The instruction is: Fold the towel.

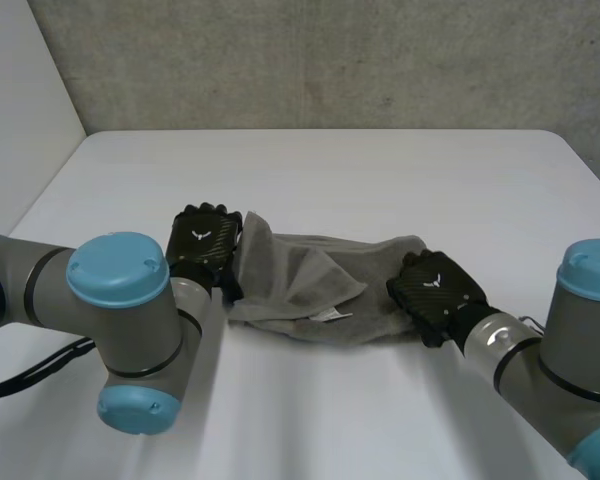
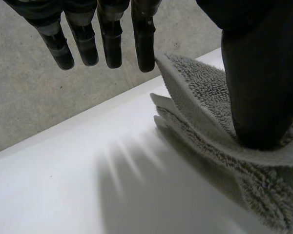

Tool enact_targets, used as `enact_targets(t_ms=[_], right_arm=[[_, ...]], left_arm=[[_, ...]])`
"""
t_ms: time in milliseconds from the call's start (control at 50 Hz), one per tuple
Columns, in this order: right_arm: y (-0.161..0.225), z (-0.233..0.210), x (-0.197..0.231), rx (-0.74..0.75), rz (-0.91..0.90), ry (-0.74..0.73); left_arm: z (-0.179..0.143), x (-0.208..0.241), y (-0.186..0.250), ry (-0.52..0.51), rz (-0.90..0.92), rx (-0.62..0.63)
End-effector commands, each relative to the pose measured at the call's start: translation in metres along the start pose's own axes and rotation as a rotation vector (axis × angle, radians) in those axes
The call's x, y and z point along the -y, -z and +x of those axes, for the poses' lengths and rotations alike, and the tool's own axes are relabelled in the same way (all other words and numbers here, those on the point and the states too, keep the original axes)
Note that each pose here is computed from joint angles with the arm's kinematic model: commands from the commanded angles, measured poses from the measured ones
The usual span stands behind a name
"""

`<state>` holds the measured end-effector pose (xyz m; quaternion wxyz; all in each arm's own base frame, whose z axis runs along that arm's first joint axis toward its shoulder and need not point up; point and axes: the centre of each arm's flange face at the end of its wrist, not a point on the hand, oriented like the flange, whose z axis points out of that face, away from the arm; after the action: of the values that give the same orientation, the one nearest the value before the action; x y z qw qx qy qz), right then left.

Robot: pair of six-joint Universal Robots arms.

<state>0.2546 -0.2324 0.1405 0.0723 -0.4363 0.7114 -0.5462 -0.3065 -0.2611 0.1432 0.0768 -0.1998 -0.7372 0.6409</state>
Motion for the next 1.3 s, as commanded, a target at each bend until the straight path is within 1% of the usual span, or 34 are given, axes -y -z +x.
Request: enact_targets(t_ms=[20, 140, 220, 260, 320, 360, 380, 400, 420, 440, 460, 500, 520, 560, 580, 600, 680, 780, 820, 980, 1300], right_arm=[[0.008, -0.005, -0.011, 0.083, -0.047, -0.041], [0.011, -0.002, -0.008, 0.084, -0.056, -0.054], [0.013, 0.010, -0.002, 0.042, -0.035, -0.064], [0.014, 0.011, 0.001, 0.039, -0.025, -0.073], [0.017, 0.016, 0.009, 0.023, 0.002, -0.101], [0.019, 0.020, 0.013, 0.009, 0.018, -0.119], [0.021, 0.023, 0.017, -0.001, 0.031, -0.136], [0.023, 0.026, 0.019, -0.012, 0.040, -0.147], [0.023, 0.026, 0.019, -0.012, 0.040, -0.147], [0.024, 0.028, 0.019, -0.020, 0.039, -0.157], [0.025, 0.028, 0.018, -0.019, 0.035, -0.161], [0.025, 0.027, 0.016, -0.014, 0.032, -0.164], [0.026, 0.024, 0.014, -0.004, 0.024, -0.167], [0.026, 0.022, 0.010, -0.001, 0.011, -0.165], [0.025, 0.021, 0.009, 0.003, 0.005, -0.165], [0.025, 0.021, 0.009, 0.003, 0.005, -0.165], [0.020, 0.018, -0.001, 0.022, -0.025, -0.175], [0.017, 0.014, -0.006, 0.029, -0.042, -0.177], [0.016, 0.013, -0.008, 0.030, -0.050, -0.178], [0.015, 0.012, -0.010, 0.030, -0.056, -0.162], [0.011, 0.011, -0.015, 0.036, -0.068, -0.147]], left_arm=[[-0.010, -0.003, -0.004, -0.005, -0.013, 0.027], [-0.025, -0.002, -0.012, 0.002, -0.017, 0.066], [-0.036, -0.002, -0.016, 0.007, -0.023, 0.093], [-0.043, 0.008, -0.014, 0.014, -0.001, 0.107], [-0.043, 0.017, -0.011, 0.019, 0.022, 0.103], [-0.036, 0.028, -0.002, 0.023, 0.054, 0.060], [-0.036, 0.028, -0.002, 0.023, 0.054, 0.059], [-0.028, 0.032, 0.004, 0.022, 0.065, 0.018], [-0.028, 0.032, 0.004, 0.022, 0.065, 0.018], [-0.017, 0.036, 0.011, 0.020, 0.079, -0.033], [-0.017, 0.036, 0.011, 0.020, 0.079, -0.033], [0.014, 0.039, 0.027, 0.012, 0.094, -0.154], [0.014, 0.039, 0.027, 0.012, 0.094, -0.154], [0.032, 0.038, 0.038, 0.002, 0.092, -0.217], [0.032, 0.038, 0.038, 0.002, 0.092, -0.217], [0.043, 0.040, 0.043, 0.001, 0.096, -0.260], [0.053, 0.039, 0.042, 0.000, 0.096, -0.304], [0.064, 0.024, 0.027, -0.002, 0.063, -0.319], [0.074, 0.015, 0.019, 0.008, 0.026, -0.337], [0.085, -0.006, 0.002, 0.032, -0.071, -0.353], [0.088, -0.008, -0.008, 0.029, -0.064, -0.338]])
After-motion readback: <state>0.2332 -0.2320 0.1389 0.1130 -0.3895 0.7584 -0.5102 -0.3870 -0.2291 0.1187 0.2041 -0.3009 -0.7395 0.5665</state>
